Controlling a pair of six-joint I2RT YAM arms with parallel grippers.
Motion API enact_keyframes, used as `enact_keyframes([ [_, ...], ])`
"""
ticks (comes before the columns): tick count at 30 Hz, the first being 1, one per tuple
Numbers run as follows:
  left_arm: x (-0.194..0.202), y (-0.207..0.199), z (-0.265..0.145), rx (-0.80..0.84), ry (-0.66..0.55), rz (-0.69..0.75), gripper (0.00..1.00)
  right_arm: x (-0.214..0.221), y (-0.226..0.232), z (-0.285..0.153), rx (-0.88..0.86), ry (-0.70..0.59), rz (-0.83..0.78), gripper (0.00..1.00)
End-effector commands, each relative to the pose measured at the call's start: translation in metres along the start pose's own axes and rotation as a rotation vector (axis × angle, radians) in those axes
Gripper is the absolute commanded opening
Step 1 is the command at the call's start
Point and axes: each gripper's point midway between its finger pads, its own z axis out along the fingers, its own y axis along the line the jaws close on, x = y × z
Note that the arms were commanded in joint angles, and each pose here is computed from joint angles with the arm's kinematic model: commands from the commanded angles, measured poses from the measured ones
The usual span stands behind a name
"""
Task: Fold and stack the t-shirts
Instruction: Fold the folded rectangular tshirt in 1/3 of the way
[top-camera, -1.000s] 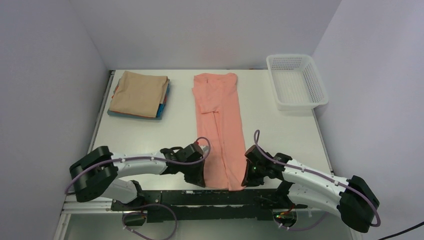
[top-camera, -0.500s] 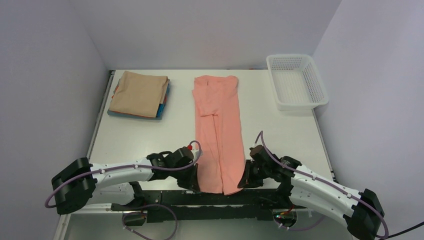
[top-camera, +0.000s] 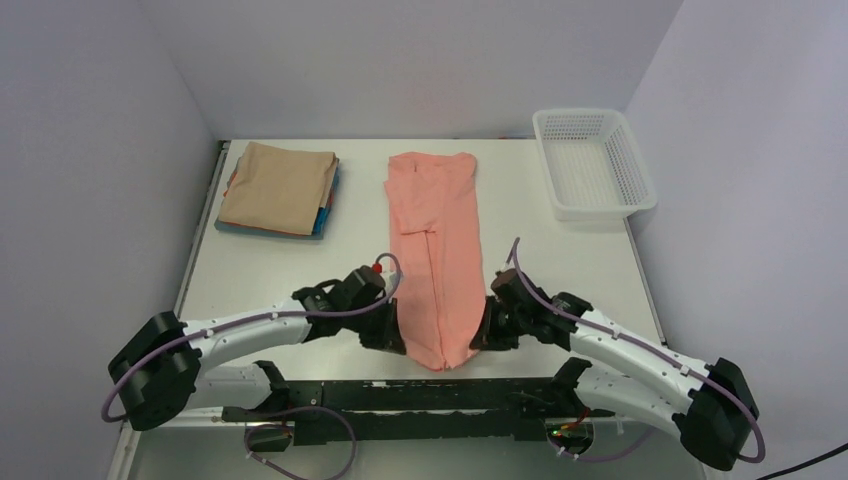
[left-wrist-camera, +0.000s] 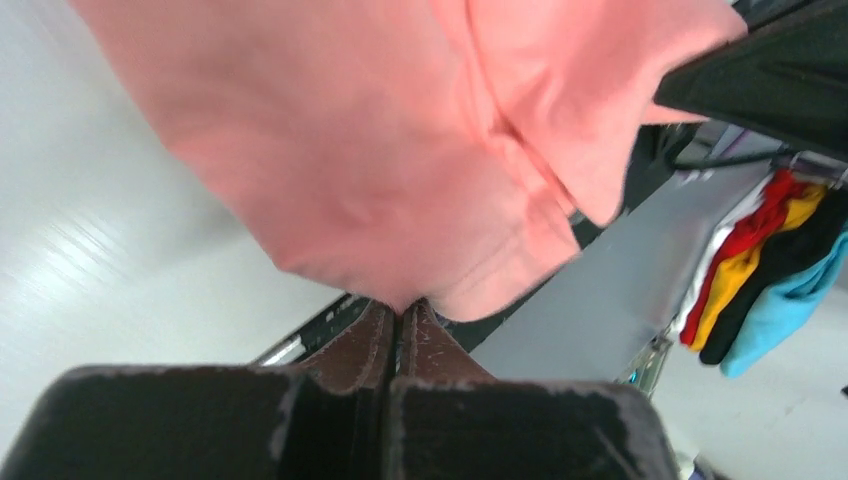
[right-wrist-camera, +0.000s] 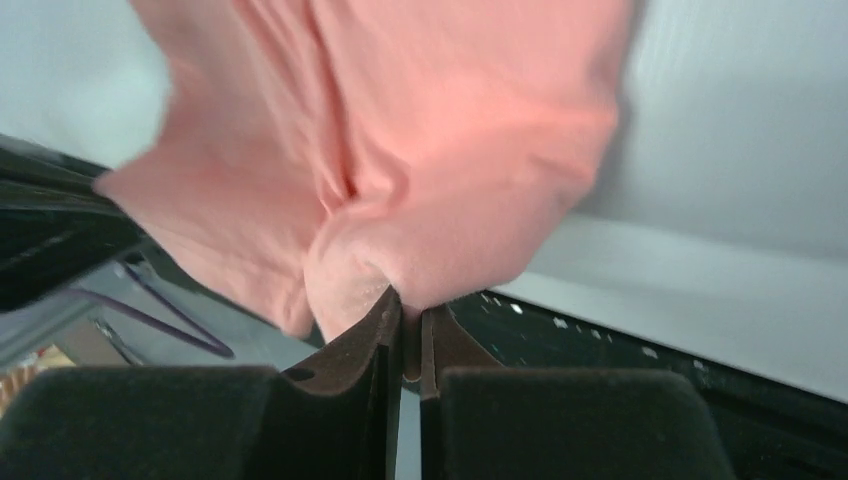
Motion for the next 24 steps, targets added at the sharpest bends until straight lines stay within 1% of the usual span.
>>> enact_keyframes([
  [1, -0.058, -0.018, -0.011, 0.044, -0.147, 0.055, 0.0, -0.073, 0.041, -0.019, -0.067, -0.257, -0.056, 0.02],
  [4, -0.095, -0.018, -0.017, 0.019, -0.231, 0.066, 0.0, -0.104, 0.055, -0.023, -0.137, -0.316, -0.03, 0.02],
  [7, -0.13, -0.01, -0.024, -0.036, -0.286, 0.038, 0.0, -0.136, 0.065, -0.026, -0.148, -0.386, -0.028, 0.02],
  [11, -0.174, -0.005, -0.036, -0.077, -0.375, 0.033, 0.0, -0.182, 0.073, -0.039, -0.074, -0.494, -0.048, 0.02],
  [15, -0.209, 0.005, -0.043, -0.167, -0.414, 0.031, 0.0, -0.221, 0.06, -0.041, 0.045, -0.593, -0.032, 0.03],
  [19, -0.238, 0.02, -0.043, -0.226, -0.441, 0.021, 0.0, -0.248, 0.061, -0.03, 0.03, -0.602, -0.038, 0.04],
  [22, -0.258, 0.029, -0.044, -0.286, -0.437, 0.026, 0.0, -0.263, 0.058, -0.018, 0.05, -0.575, -0.029, 0.05],
  [24, -0.268, 0.033, -0.041, -0.297, -0.435, 0.034, 0.0, -0.272, 0.058, -0.011, 0.047, -0.56, -0.019, 0.05],
])
